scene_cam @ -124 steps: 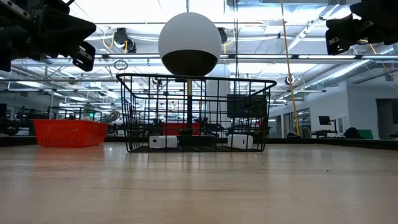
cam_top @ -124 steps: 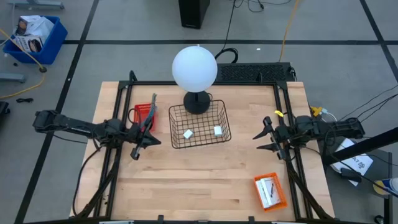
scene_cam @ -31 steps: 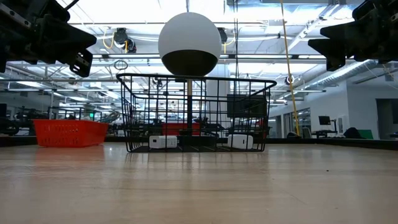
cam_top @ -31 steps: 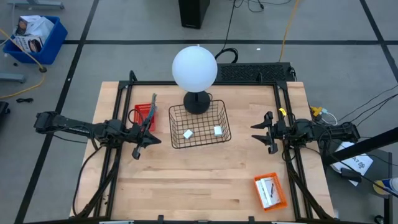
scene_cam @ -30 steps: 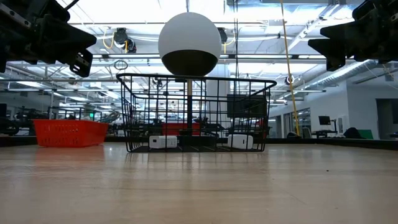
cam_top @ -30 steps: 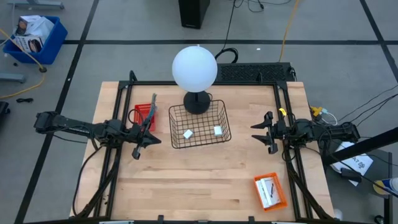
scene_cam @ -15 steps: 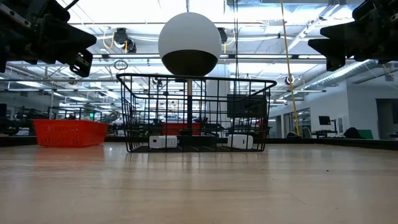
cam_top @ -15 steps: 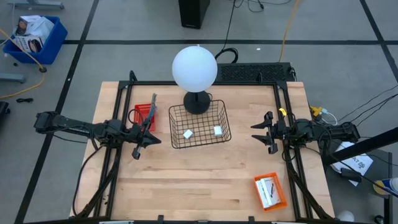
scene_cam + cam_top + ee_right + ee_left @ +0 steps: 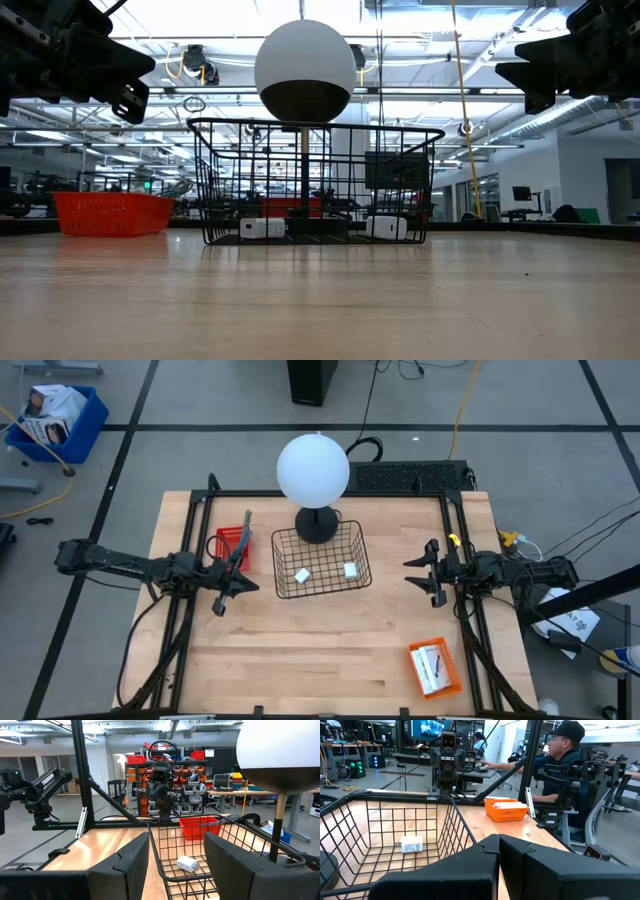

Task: Pick and place items into bin
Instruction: Return to Home Position

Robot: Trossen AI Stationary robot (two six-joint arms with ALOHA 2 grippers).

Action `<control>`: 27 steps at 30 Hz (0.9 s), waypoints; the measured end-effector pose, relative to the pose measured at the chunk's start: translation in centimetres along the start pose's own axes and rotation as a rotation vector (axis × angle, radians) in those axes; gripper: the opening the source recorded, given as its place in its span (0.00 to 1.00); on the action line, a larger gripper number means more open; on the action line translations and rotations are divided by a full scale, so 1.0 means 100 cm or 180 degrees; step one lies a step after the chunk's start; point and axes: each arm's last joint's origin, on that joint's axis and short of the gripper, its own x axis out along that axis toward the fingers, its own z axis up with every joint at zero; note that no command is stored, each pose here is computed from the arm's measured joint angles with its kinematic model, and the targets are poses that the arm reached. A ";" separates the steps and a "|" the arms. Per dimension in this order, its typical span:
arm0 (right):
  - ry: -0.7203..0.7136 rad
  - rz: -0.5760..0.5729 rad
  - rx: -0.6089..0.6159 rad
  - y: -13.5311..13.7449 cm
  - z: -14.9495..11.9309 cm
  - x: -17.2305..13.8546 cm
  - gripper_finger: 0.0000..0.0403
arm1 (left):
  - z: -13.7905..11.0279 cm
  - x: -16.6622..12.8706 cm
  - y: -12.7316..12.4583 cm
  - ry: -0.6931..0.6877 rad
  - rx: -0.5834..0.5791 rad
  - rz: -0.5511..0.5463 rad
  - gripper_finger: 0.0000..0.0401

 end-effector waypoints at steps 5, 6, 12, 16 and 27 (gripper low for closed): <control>0.0001 0.0000 0.0000 0.000 0.000 0.000 0.45 | 0.000 0.000 0.000 0.0000 0.0000 0.0001 0.02; -0.0001 0.0001 -0.0001 0.000 0.000 0.000 0.45 | 0.000 0.000 0.000 0.0001 -0.0001 0.0000 0.02; -0.0001 -0.0001 -0.0001 0.000 0.000 0.000 0.44 | 0.000 0.000 0.000 0.0000 -0.0001 0.0000 0.02; 0.0000 0.0001 0.0000 0.000 0.000 0.000 0.45 | 0.000 0.000 0.000 0.0000 -0.0001 0.0000 0.02; 0.0000 0.0002 -0.0001 0.000 0.000 0.000 0.46 | 0.000 0.000 0.000 0.0000 0.0000 0.0000 0.02</control>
